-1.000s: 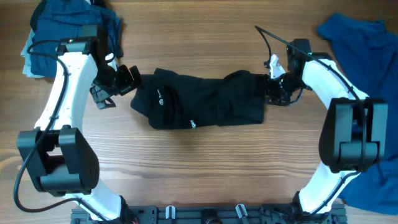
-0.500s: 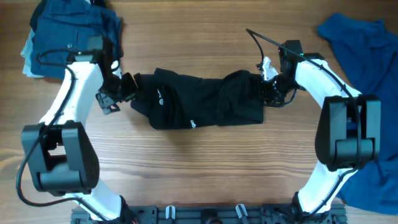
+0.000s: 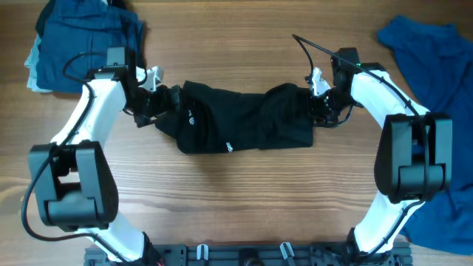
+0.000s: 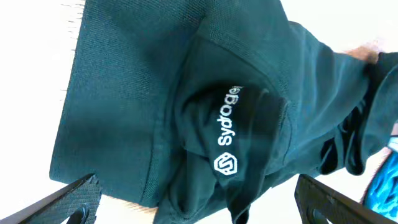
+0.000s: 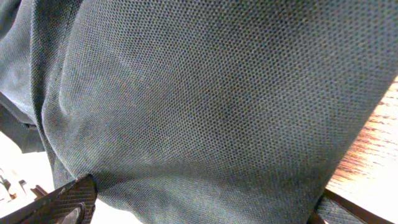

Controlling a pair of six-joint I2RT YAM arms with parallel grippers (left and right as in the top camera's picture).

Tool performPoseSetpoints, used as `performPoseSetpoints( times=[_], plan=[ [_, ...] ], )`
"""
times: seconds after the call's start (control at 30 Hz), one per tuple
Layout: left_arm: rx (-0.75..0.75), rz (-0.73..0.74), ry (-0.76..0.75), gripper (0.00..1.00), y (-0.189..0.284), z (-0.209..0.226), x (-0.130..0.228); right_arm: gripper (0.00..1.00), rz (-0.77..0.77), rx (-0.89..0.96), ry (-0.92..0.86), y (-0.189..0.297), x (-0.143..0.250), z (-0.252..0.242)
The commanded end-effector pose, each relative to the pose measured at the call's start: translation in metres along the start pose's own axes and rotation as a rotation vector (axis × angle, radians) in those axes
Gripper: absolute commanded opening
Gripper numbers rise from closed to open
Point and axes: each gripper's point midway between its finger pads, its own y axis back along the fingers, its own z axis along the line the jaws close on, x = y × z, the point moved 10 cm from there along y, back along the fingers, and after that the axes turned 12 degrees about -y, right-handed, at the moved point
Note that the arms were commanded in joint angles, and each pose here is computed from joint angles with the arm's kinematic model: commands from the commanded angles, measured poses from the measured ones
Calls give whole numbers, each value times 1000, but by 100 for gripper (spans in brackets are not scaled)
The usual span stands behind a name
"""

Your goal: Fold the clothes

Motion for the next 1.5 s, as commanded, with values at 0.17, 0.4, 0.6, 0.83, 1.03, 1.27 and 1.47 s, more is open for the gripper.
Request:
performPoseSetpoints(
  times=[0.17,0.4,0.6,0.83,1.03,1.27,1.47],
  plan=[
    [-24,32,-150,100,-17,11,-1,100,47,-11,50,-14,6,12],
    [-35,19,-198,100,-20,13,-4,100,50,-10,55,-16,7,13],
    [-82,49,-206,100,-31,23,-4,100,49,10,53,-15,7,12],
    [-83,40,-211,100,-41,28,-8,100,58,16,47,-15,9,11],
    [82,5,-240,100,-41,16,-10,100,58,15,47,-15,9,11],
    [106,18,-278,100,-42,15,-7,100,58,15,48,-15,9,11],
    [17,2,-238,100,-32,36,-10,100,65,18,47,-15,10,11]
  ],
)
